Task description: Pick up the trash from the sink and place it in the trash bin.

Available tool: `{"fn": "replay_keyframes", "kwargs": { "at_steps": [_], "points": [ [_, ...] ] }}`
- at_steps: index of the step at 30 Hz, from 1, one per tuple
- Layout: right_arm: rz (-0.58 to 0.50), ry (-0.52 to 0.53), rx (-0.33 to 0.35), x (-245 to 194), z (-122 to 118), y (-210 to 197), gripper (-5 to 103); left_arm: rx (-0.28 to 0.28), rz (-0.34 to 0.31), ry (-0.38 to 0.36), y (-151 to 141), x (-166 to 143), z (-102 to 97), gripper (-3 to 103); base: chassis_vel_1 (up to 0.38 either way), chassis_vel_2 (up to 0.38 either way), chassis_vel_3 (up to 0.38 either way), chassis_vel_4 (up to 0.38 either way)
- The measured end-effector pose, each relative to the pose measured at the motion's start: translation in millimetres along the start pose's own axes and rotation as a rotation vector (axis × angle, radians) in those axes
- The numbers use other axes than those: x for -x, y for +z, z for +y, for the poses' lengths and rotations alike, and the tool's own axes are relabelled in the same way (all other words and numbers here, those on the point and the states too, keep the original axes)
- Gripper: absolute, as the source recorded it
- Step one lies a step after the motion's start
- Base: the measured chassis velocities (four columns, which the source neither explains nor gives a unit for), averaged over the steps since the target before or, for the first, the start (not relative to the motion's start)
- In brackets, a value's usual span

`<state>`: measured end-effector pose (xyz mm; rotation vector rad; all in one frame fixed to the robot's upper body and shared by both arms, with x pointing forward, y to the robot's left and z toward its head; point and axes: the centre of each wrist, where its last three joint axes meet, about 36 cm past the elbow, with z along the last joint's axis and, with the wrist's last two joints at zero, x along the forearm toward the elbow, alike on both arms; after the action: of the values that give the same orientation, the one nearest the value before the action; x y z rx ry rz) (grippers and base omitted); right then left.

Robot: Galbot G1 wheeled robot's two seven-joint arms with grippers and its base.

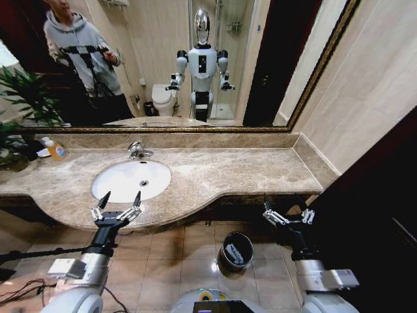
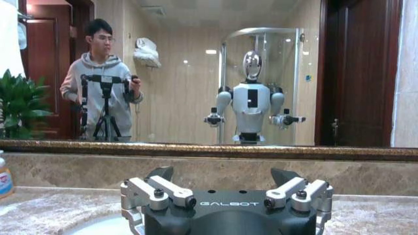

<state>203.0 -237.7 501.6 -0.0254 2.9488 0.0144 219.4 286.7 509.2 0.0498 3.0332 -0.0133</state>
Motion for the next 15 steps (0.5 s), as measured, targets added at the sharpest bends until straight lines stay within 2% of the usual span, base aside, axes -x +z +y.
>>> {"fn": "replay_keyframes", "kwargs": {
  "at_steps": [15],
  "points": [
    [0.057, -0.045, -0.020, -0.8, 1.8, 2.5, 100, 0.000, 0.000, 0.000, 0.0, 0.0, 0.0, 100, 0.000, 0.000, 0.000, 0.000]
  ]
}}
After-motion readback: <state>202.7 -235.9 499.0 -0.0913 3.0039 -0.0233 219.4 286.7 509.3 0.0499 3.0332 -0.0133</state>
